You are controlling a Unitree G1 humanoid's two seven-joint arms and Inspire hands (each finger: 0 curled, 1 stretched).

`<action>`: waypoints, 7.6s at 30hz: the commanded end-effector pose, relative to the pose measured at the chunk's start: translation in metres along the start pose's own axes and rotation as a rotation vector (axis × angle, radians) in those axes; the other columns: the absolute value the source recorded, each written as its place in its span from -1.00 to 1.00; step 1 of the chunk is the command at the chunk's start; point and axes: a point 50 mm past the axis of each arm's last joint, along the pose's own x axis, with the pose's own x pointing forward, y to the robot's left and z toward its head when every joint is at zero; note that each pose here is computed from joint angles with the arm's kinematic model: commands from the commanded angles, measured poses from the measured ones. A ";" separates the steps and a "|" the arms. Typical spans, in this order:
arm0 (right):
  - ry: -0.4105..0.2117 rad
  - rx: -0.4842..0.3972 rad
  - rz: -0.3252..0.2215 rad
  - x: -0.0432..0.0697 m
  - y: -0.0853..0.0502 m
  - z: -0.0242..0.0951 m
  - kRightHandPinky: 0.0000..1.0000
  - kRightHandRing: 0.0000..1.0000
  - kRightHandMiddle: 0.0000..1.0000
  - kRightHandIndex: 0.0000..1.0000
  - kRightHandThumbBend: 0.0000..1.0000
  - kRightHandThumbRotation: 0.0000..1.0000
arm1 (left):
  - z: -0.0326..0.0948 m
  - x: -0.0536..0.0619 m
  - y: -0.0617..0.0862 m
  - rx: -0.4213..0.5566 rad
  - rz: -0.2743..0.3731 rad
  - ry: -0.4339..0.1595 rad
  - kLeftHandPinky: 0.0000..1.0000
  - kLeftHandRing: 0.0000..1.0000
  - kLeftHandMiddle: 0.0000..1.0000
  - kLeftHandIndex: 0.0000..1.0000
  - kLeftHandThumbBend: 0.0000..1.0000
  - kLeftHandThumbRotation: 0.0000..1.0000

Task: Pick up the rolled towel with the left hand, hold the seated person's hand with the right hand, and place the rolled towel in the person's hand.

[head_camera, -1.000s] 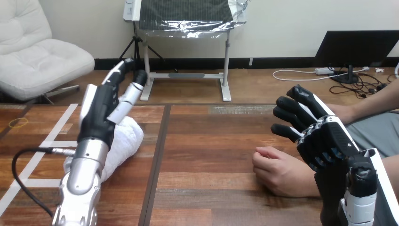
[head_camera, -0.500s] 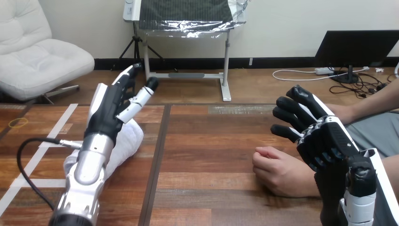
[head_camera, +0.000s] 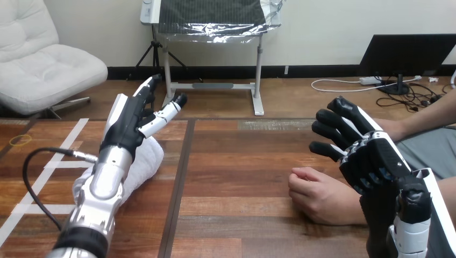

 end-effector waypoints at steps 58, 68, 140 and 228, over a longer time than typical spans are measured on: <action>-0.084 -0.010 0.010 0.009 0.000 0.007 0.56 0.71 0.72 0.75 0.48 1.00 | 0.015 0.008 0.012 0.768 0.307 0.064 1.00 1.00 1.00 0.97 0.99 -0.38; -0.088 -0.012 0.013 0.010 0.000 0.008 0.55 0.71 0.72 0.75 0.47 1.00 | 0.018 0.008 0.010 0.782 0.269 0.131 0.95 0.93 0.96 0.93 0.95 -0.22; -0.095 0.001 0.012 0.010 -0.002 0.013 0.54 0.69 0.70 0.73 0.49 1.00 | 0.035 0.019 -0.004 0.913 0.150 0.414 1.00 0.98 0.97 0.88 0.79 -0.03; -0.116 0.010 0.016 0.011 -0.004 0.020 0.50 0.66 0.69 0.71 0.55 1.00 | 0.022 0.021 -0.003 0.657 -0.113 0.686 0.37 0.69 0.75 0.75 0.69 0.12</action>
